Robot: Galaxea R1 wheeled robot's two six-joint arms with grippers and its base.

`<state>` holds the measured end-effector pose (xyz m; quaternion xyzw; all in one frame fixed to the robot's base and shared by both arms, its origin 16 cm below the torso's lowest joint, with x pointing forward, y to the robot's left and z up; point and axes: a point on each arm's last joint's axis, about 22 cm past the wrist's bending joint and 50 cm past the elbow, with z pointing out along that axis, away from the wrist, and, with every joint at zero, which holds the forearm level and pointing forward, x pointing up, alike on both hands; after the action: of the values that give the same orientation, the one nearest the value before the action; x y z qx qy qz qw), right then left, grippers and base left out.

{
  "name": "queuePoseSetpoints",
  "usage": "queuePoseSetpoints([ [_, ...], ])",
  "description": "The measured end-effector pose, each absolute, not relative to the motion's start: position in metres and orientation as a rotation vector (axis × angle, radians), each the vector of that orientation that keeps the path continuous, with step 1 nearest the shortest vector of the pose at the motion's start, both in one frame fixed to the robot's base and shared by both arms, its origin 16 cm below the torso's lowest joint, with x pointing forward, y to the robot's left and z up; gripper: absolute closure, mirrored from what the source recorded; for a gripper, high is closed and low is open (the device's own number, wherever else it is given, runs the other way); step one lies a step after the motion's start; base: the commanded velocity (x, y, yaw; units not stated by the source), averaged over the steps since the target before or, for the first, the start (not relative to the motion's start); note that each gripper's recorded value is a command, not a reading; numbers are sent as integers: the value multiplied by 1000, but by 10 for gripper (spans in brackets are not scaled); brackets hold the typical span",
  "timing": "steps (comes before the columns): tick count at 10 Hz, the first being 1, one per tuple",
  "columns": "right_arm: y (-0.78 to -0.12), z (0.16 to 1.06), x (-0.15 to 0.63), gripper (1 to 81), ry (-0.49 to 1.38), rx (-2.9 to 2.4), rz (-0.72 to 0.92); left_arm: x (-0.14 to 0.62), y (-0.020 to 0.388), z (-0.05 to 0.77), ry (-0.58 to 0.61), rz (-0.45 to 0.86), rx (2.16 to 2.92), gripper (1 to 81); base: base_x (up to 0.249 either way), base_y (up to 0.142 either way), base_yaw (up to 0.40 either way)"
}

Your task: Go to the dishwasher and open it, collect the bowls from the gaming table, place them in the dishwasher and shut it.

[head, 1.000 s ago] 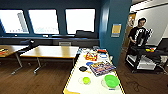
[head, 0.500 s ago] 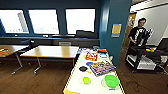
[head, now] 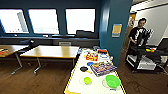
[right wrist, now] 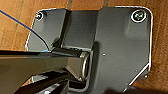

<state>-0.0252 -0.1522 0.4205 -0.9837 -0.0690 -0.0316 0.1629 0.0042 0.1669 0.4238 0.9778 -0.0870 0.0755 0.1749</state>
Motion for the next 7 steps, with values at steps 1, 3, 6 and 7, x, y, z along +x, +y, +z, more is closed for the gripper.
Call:
queuePoseSetpoints([
  [1, -143, 422, -22, 10, -185, -2796, -96, 8, 176, 423, -249, 218, 2781, 10, 0, 0, 0],
  [3, -146, 421, -25, 10, -195, -2799, -93, 7, 186, 422, -253, 216, 2798, 10, 0, 0, 0],
  [6, -146, 421, -25, 10, -196, -2798, -92, 6, 170, 423, -249, 217, 2775, 10, 0, 0, 0],
  [7, -146, 421, -25, 10, -196, -2798, -94, 7, 173, 423, -250, 217, 2779, 10, 0, 0, 0],
])
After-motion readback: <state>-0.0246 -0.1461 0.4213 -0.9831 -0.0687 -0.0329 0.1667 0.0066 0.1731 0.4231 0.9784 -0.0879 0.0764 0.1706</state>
